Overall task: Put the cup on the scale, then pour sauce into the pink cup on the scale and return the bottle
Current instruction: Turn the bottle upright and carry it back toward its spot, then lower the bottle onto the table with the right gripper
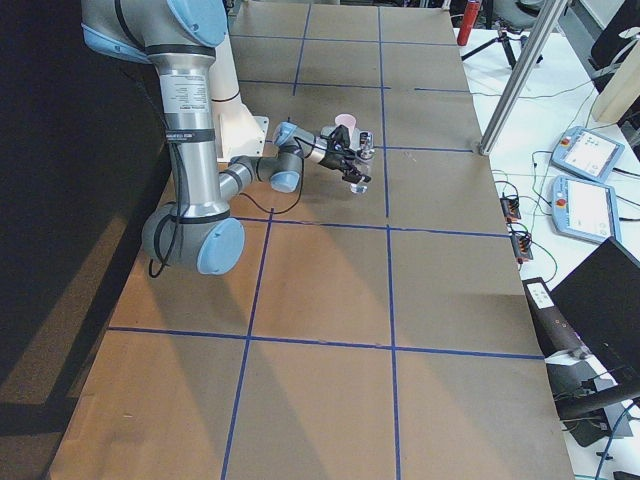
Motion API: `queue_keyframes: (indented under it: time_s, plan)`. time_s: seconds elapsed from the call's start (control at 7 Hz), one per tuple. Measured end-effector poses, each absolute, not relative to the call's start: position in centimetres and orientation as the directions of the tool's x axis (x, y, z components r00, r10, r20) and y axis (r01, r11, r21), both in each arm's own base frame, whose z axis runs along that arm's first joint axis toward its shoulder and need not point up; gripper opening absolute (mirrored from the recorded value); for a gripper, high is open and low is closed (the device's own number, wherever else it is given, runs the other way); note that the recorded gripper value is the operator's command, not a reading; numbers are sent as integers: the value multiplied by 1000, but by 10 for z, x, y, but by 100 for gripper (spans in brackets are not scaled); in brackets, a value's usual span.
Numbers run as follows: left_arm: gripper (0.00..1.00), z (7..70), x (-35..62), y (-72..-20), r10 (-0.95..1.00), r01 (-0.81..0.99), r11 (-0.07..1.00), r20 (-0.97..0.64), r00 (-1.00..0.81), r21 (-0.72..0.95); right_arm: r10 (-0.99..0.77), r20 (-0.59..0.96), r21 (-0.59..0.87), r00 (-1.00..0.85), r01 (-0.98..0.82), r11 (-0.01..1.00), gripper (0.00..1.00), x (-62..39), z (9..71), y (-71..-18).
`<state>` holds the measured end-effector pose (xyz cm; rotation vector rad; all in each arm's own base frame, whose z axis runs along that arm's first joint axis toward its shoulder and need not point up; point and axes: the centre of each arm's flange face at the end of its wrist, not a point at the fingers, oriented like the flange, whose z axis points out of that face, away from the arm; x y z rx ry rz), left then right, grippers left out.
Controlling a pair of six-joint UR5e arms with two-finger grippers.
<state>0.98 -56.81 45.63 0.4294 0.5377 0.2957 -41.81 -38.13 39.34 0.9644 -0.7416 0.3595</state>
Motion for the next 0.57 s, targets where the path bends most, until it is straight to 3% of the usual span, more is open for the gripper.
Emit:
queue_keyframes:
  time_s: [0.29, 0.57]
  plan:
    - [100, 449, 9, -565, 385, -158, 864, -425, 820, 479, 53, 744, 521, 666, -628, 579, 0, -390, 434, -380]
    - [100, 443, 9, -562, 390, -157, 858, -422, 819, 489, 90, 719, 528, 689, -626, 573, 0, -371, 462, -376]
